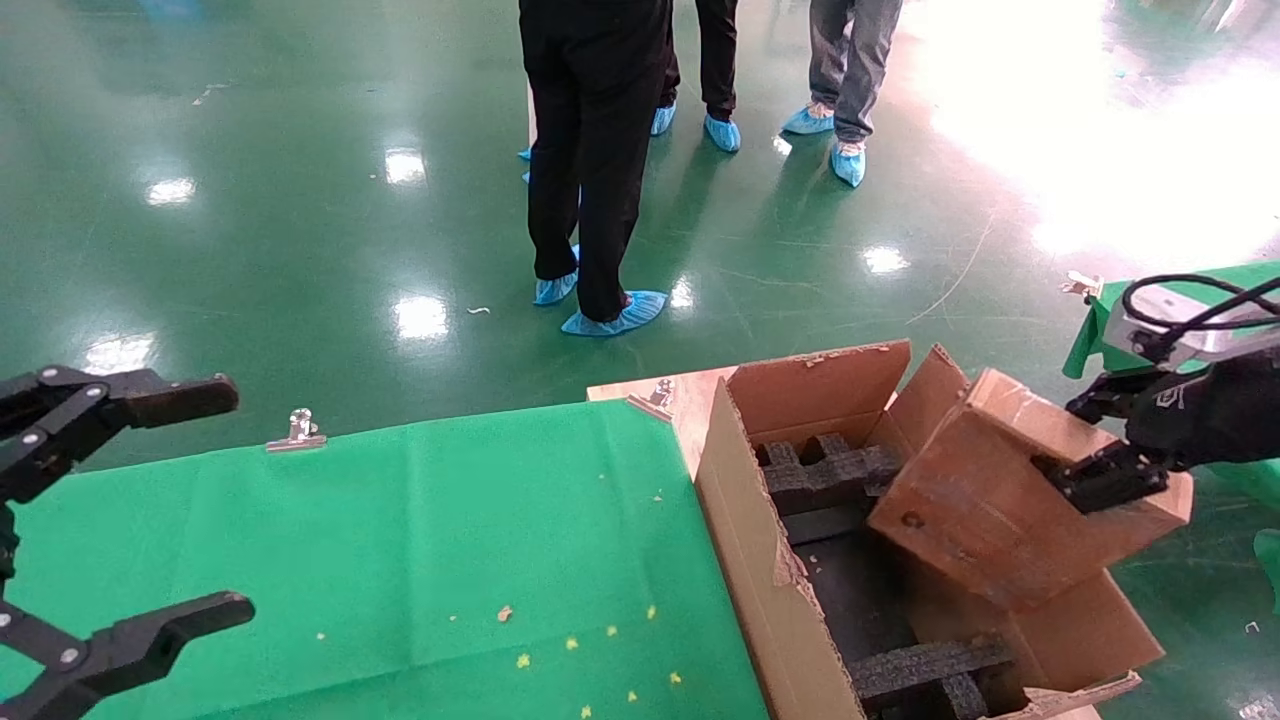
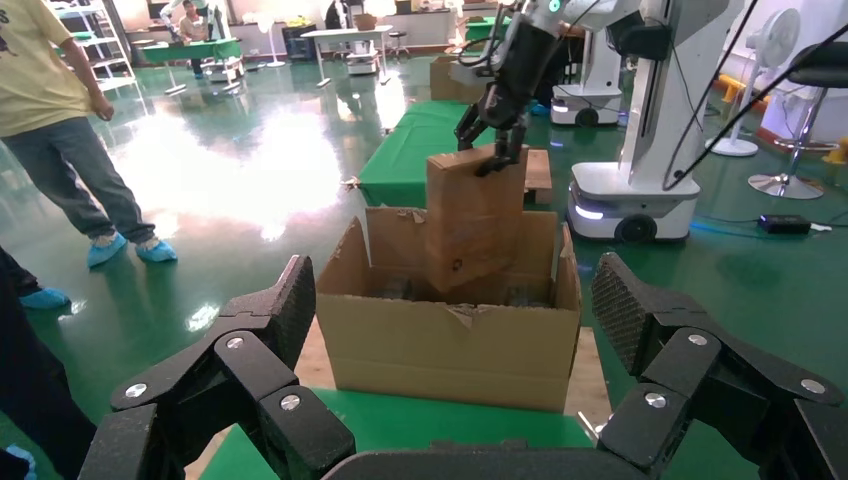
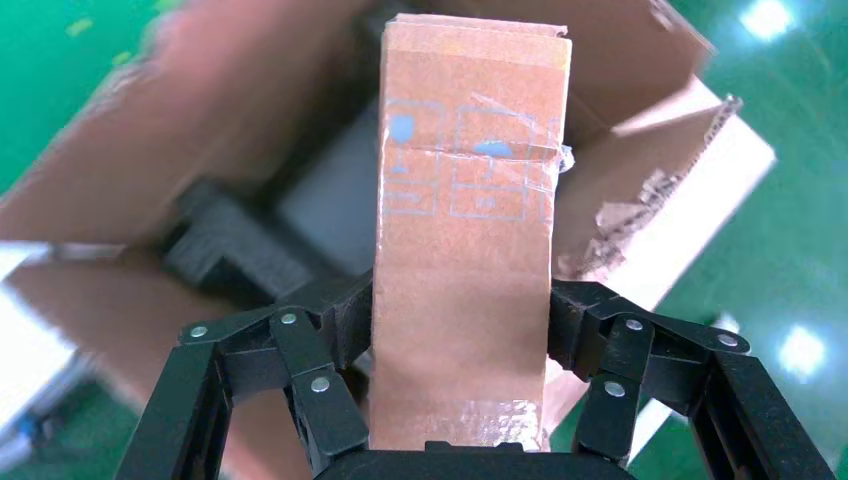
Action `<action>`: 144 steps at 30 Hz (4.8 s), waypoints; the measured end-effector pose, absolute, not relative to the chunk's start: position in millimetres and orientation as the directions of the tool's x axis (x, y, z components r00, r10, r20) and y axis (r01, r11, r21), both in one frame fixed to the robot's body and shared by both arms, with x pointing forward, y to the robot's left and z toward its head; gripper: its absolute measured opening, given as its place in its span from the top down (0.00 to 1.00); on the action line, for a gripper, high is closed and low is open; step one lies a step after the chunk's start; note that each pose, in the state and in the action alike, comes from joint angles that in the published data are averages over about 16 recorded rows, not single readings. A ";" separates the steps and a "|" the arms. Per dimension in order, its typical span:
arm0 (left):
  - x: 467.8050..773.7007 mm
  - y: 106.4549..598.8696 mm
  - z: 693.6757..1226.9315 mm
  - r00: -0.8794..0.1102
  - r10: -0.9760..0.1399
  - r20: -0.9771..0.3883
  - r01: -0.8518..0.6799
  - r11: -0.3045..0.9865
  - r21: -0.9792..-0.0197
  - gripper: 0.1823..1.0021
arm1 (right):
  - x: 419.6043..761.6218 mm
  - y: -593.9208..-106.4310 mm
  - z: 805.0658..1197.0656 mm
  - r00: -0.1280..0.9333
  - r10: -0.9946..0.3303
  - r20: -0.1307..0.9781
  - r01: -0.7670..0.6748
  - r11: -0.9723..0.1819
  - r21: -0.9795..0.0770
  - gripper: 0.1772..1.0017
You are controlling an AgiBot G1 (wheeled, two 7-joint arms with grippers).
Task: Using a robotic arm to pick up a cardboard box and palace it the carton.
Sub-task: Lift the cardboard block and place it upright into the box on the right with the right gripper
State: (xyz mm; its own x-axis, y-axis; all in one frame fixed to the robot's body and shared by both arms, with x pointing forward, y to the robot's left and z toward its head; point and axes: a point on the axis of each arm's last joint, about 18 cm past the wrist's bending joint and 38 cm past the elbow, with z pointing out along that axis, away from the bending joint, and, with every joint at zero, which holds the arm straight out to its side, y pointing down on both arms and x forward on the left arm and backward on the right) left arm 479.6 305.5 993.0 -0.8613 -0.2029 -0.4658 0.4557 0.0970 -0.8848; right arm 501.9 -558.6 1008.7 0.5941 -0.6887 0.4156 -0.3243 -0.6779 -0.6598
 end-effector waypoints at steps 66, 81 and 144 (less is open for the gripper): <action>479.6 305.6 993.1 -0.861 -0.203 -0.465 0.455 0.097 -0.885 0.00 | 591.1 -547.3 919.3 0.033 -0.991 0.127 -0.689 -0.115 -0.715 0.84; 479.6 305.6 993.1 -0.861 -0.203 -0.465 0.455 0.097 -0.885 0.00 | 616.8 -531.6 895.7 0.016 -0.987 0.160 -0.702 -0.125 -0.701 0.85; 479.7 305.7 993.1 -0.861 -0.204 -0.465 0.455 0.096 -0.885 0.00 | 651.3 -520.4 810.0 0.051 -0.980 0.190 -0.782 -0.157 -0.603 0.69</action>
